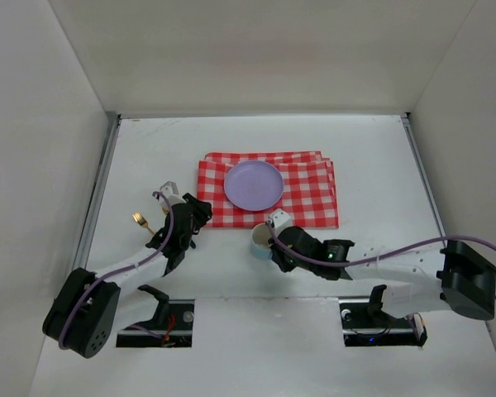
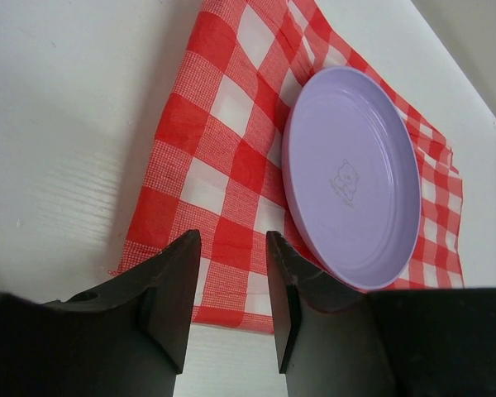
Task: Set the dinner table for one person
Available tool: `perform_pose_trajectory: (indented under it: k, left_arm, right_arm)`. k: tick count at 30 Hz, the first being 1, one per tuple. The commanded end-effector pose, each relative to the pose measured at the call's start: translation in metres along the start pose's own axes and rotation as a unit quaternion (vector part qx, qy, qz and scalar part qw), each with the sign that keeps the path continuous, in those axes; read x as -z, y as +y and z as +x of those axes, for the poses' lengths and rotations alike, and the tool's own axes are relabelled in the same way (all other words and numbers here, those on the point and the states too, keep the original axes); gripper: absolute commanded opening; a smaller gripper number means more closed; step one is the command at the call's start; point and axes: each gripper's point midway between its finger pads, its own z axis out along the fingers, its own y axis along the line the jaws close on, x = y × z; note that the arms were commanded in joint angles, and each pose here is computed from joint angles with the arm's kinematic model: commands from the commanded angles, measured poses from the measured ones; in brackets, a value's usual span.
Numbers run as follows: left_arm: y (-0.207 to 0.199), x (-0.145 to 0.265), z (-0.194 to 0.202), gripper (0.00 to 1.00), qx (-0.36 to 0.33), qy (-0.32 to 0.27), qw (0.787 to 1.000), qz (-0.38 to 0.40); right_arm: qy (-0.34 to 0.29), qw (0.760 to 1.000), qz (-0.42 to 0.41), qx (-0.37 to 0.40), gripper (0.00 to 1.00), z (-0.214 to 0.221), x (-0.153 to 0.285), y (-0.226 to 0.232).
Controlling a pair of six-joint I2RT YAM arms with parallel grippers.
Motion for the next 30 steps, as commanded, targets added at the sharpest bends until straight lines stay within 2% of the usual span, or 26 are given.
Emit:
perform_pose_trajectory:
  k: [1,4,10,13,17,22,30]
  left_arm:
    - [-0.015,-0.002,-0.009,0.35,0.015,-0.016,1.0,0.023]
    - [-0.014,-0.002,-0.011,0.35,0.015,-0.021,0.999,0.02]
    - [-0.015,-0.001,-0.013,0.35,0.013,-0.026,0.999,0.023]
    - [-0.014,-0.001,-0.012,0.35,0.012,-0.022,0.999,0.021]
    - [-0.017,-0.001,-0.013,0.36,0.008,-0.025,0.999,0.025]
    - [-0.019,0.001,-0.011,0.36,0.004,-0.022,0.999,0.028]
    - [-0.015,0.001,-0.013,0.37,-0.005,-0.031,0.999,0.022]
  right_arm:
    - [-0.044,0.999,-0.013,-0.01,0.18,-0.029,0.004,0.01]
    - [-0.063,0.998,-0.014,-0.027,0.12,-0.041,0.018,0.009]
    - [-0.154,0.986,-0.015,-0.061,0.08,-0.086,0.06,-0.003]
    - [-0.204,0.975,0.002,-0.092,0.08,-0.118,0.081,-0.026]
    - [-0.246,0.955,0.083,-0.146,0.08,-0.157,0.088,-0.093]
    - [-0.251,0.938,0.165,-0.174,0.08,-0.194,0.064,-0.168]
    - [-0.202,0.927,0.244,-0.203,0.08,-0.207,0.012,-0.257]
